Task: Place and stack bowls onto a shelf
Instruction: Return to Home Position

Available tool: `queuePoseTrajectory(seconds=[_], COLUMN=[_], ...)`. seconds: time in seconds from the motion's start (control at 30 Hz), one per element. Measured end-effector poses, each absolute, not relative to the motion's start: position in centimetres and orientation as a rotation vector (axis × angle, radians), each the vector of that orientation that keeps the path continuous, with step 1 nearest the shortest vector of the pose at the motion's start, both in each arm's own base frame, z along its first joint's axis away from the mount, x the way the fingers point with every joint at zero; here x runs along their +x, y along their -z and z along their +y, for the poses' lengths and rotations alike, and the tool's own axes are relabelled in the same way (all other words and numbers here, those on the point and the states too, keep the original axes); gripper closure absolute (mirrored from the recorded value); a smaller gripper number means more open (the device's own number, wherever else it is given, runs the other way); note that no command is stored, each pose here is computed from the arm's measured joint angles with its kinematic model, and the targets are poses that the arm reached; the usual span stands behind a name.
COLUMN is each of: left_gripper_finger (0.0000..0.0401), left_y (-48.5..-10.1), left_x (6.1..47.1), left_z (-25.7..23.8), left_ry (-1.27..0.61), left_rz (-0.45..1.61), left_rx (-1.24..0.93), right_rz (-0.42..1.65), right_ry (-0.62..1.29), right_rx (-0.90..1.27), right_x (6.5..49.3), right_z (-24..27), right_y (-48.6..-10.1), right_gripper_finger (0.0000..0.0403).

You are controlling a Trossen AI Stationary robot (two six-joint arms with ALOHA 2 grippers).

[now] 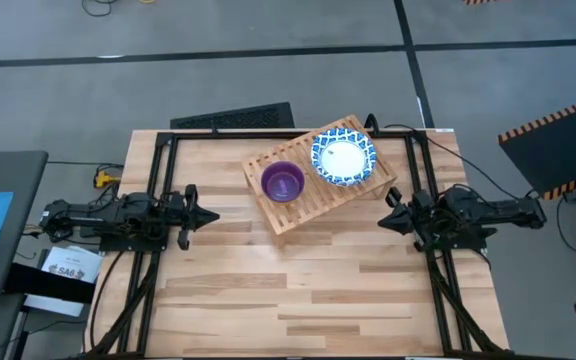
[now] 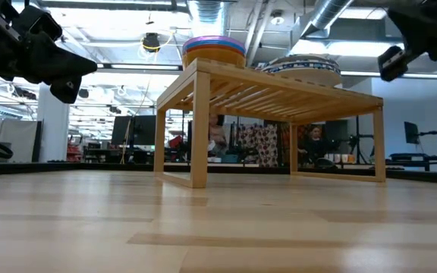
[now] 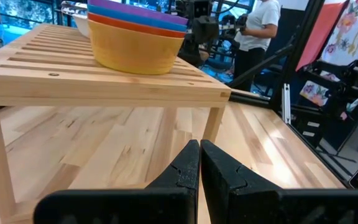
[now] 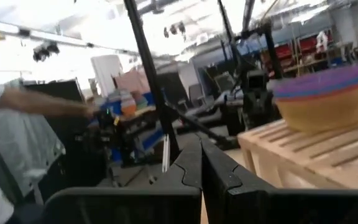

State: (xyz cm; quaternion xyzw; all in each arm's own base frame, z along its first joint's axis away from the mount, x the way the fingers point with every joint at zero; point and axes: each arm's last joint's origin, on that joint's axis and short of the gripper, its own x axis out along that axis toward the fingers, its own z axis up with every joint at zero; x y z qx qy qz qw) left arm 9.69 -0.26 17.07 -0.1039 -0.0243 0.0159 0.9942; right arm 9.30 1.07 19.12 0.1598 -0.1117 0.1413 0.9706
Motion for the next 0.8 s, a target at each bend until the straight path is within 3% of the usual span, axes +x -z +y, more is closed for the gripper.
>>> queuePoseTrajectory(seconds=[0.1,0.23,0.53,0.8], left_gripper_finger=[0.0401,0.0401,0.0401,0.0401], left_y=[-17.1,-17.1,-17.1,-17.1], left_x=[9.7,9.7,9.7,9.7], left_z=[-0.3,-0.3,-0.3,-0.3], left_ry=[-0.032,-0.032,-0.03,-0.029], left_rz=[-0.049,-0.049,-0.049,-0.054], left_rx=[-0.209,-0.209,-0.209,-0.209], right_rz=[-0.178,-0.033,-0.012,0.009], right_ry=[-0.281,-0.131,-0.078,-0.074], right_rx=[0.292,0.309,0.26,0.268], right_x=[9.4,9.7,9.7,9.8], right_z=[1.2,0.9,0.8,0.8], right_y=[-18.6,-17.1,-16.8,-16.6], right_gripper_finger=[0.0385,0.0385,0.0383,0.0338])
